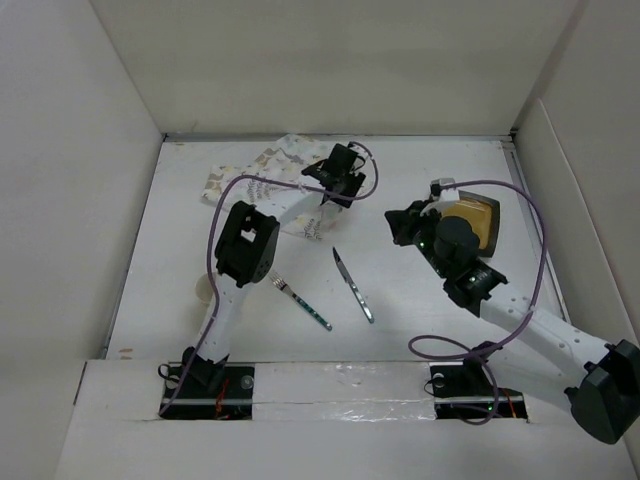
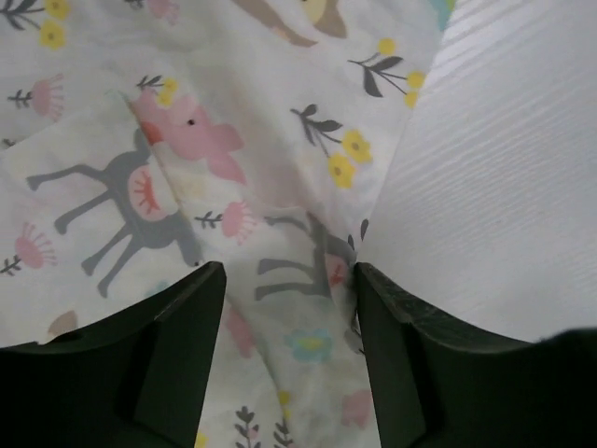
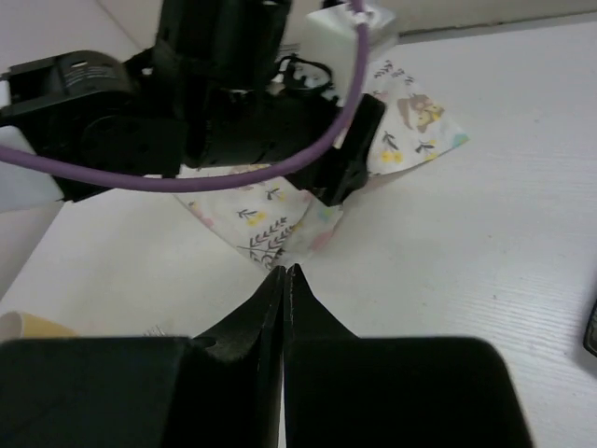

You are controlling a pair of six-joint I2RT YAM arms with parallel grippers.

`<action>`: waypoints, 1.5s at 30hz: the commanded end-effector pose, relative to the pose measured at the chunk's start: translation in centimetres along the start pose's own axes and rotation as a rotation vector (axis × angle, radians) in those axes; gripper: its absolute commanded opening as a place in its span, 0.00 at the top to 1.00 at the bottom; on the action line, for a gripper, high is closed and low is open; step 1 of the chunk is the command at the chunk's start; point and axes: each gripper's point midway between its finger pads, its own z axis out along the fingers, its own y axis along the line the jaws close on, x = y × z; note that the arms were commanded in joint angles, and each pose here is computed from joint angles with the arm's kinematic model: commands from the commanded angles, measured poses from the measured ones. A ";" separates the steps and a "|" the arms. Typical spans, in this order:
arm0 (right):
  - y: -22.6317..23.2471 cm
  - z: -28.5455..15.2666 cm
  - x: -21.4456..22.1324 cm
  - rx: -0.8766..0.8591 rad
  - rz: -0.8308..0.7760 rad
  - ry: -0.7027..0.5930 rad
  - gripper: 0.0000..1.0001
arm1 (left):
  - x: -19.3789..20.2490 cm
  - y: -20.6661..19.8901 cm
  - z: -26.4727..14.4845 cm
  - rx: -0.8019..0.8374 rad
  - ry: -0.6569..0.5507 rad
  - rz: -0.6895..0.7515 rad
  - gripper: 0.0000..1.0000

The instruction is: Set the dinner table for one person

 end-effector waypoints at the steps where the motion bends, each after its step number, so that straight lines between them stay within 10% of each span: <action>1: -1.9 -0.3 -0.6 0.084 0.054 -0.042 1.00 | -4.7 5.2 -4.9 -0.115 -0.145 -0.106 0.44; 11: -3.5 2.4 2.3 0.097 0.064 0.065 1.00 | -5.2 9.8 -2.1 -0.289 -0.173 -0.321 0.56; 18: -3.0 3.1 2.6 0.069 0.060 0.071 0.76 | -4.4 8.1 0.4 -0.202 -0.186 -0.292 0.49; 40: -2.6 4.9 4.7 0.041 0.043 0.151 0.80 | -3.2 8.9 5.5 -0.272 -0.128 -0.229 0.78; 45: -2.7 5.3 5.0 0.044 0.041 0.161 0.81 | -3.7 9.0 5.3 -0.274 -0.142 -0.217 1.00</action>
